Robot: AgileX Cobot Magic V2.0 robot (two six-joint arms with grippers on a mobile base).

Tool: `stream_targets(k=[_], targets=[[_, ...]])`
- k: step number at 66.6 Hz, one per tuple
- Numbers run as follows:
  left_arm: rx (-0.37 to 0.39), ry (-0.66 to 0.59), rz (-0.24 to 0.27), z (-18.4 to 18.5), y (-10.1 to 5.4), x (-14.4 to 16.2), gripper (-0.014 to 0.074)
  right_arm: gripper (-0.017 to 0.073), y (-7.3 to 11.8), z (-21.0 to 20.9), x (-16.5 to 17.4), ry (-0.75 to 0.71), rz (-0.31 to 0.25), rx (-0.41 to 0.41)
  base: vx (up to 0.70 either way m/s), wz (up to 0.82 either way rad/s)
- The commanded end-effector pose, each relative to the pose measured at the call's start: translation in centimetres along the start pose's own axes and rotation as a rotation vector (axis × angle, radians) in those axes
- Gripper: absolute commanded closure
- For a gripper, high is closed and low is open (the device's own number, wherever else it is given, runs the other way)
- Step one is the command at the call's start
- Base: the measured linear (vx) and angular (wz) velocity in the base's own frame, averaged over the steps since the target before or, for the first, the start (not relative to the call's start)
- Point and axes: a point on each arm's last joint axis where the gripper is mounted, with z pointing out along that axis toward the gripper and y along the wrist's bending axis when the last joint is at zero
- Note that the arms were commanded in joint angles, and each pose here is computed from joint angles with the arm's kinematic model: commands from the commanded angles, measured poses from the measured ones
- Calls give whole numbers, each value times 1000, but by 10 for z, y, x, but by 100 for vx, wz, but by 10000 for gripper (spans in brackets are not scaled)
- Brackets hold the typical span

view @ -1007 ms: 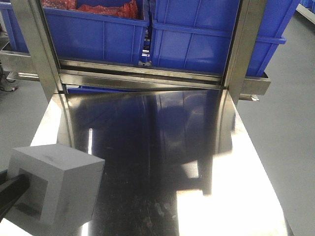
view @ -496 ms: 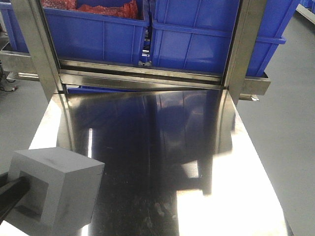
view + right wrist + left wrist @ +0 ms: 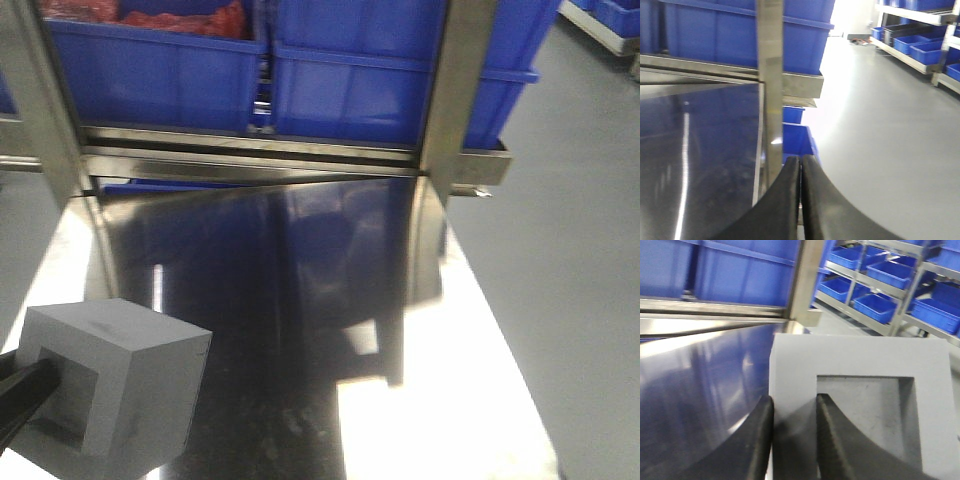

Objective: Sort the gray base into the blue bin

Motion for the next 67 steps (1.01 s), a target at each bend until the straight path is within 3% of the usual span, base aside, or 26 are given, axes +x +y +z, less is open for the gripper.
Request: stream_targets(k=[1, 67], targets=[[51, -122, -6, -3, -6, -18, 601, 564, 0, 0, -6, -81, -15, 9, -3, -41], [51, -122, -6, -3, -6, -18, 601, 564, 0, 0, -6, -80, -15, 9, -5, -56]])
